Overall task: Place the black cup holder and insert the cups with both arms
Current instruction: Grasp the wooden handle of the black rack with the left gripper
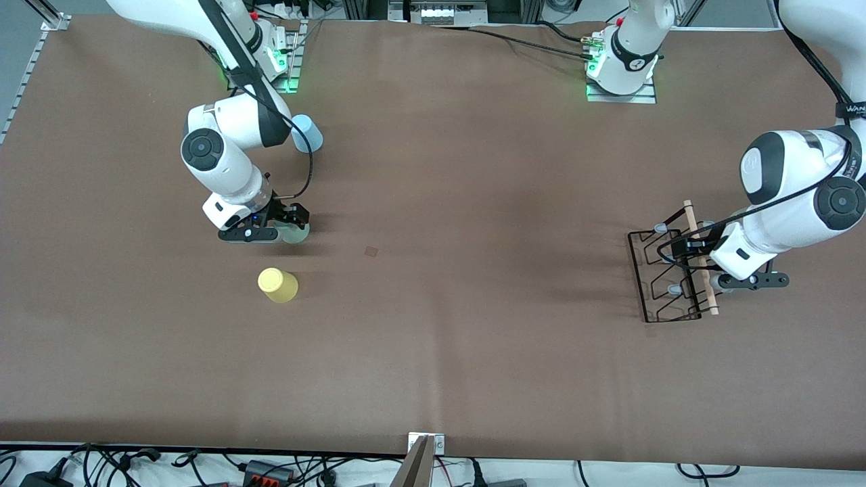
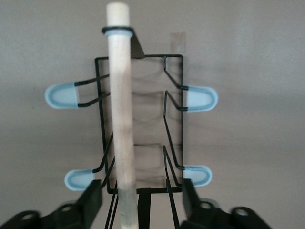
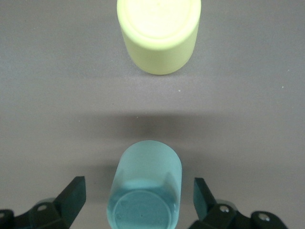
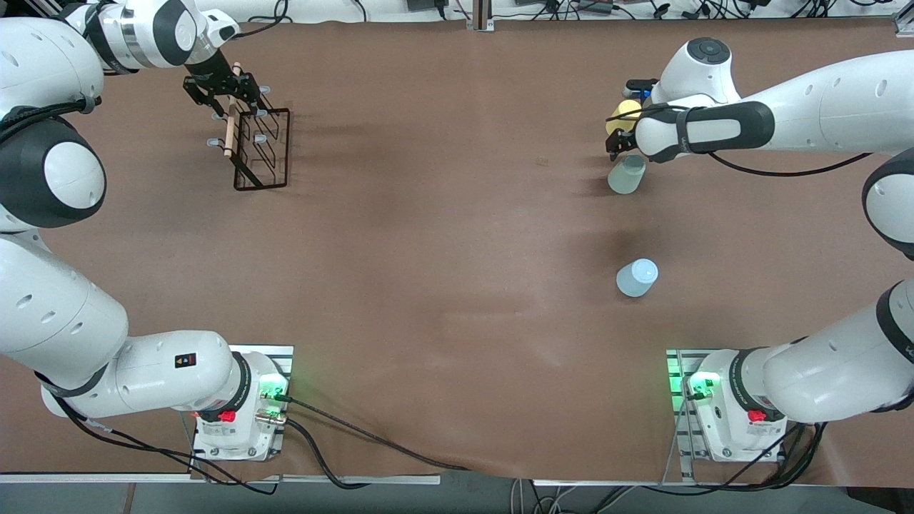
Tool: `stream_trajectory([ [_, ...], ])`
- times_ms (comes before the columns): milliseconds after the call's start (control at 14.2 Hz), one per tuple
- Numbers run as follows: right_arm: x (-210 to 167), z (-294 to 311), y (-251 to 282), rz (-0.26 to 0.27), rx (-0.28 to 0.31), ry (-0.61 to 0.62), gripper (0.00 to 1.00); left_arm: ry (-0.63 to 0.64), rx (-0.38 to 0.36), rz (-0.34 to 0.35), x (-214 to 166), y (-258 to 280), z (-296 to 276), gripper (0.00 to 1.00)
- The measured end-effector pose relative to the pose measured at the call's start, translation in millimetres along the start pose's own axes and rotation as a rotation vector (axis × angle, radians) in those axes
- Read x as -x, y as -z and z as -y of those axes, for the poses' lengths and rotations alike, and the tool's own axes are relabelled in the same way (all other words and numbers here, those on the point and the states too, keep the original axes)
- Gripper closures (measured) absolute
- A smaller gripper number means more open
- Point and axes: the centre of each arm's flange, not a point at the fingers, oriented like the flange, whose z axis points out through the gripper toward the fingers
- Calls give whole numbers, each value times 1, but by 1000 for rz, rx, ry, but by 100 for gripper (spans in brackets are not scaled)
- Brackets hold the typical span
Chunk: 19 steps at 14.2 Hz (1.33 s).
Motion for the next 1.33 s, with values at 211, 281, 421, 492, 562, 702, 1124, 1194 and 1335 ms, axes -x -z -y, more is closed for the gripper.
stream_trajectory([
  [211,14,-5,-13,-33,-9,-1,0,18,0,0,0,0,3,58],
  [281,17,-6,-16,-36,-10,-1,0,20,0,-3,1,2,3,59],
  [421,23,-5,-20,-38,-10,3,0,22,0,-11,1,6,3,69],
  [492,24,-4,-21,-37,-10,6,0,24,-1,-15,0,9,3,69],
  [562,24,-3,-21,-38,-11,7,0,25,-1,-17,0,10,3,77],
  [702,25,-2,-21,-39,-11,8,0,26,-1,-19,0,11,4,81],
  [1124,24,-3,-21,-43,-12,6,0,25,-2,0,1,16,3,84],
  [1194,24,-3,-21,-45,-12,5,0,24,-3,13,1,22,3,84],
  [1335,23,-4,-20,-49,-13,3,0,18,-4,27,-1,41,-1,84],
])
